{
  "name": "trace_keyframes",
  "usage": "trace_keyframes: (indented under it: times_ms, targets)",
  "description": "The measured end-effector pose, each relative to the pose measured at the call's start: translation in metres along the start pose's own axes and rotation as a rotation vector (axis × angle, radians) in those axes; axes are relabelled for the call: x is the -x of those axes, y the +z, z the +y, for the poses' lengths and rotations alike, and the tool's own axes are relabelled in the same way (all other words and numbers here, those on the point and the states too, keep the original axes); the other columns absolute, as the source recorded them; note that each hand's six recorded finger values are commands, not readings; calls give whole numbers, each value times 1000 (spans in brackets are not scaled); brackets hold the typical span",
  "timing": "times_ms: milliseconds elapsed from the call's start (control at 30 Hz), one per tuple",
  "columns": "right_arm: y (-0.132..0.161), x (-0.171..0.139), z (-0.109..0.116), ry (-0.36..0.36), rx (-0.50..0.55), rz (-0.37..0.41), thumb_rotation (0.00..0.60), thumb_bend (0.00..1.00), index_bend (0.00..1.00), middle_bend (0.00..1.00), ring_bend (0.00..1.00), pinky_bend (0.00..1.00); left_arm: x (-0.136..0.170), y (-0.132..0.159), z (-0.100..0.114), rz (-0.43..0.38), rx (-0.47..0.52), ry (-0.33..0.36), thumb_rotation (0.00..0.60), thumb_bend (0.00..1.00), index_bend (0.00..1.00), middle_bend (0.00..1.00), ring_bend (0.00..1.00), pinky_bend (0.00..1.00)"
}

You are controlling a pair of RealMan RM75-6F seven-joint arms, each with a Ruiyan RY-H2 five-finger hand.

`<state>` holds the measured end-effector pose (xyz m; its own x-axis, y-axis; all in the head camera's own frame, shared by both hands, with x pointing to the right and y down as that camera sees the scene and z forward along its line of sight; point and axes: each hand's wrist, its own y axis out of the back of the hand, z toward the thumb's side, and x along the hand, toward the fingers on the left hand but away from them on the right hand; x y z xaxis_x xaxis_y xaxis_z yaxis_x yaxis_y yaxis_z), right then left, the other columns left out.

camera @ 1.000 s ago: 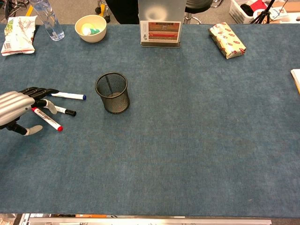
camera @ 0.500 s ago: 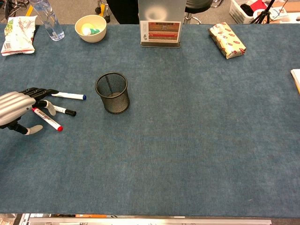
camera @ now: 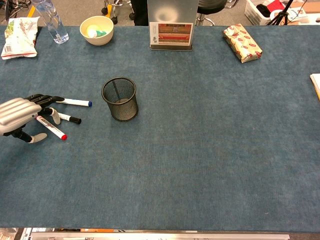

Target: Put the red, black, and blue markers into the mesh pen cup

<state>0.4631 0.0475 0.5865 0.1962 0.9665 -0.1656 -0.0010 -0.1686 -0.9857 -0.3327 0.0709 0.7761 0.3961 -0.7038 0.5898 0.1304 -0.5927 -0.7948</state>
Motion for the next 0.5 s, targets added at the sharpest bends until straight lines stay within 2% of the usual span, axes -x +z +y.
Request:
trace_keyframes:
  times_ms: [500]
  targets:
    - [-2,-1,-1,4,3,-5,600,0,144,173,126,301,-1,-1,-2,2,13,5,600,335,432,0,0,56]
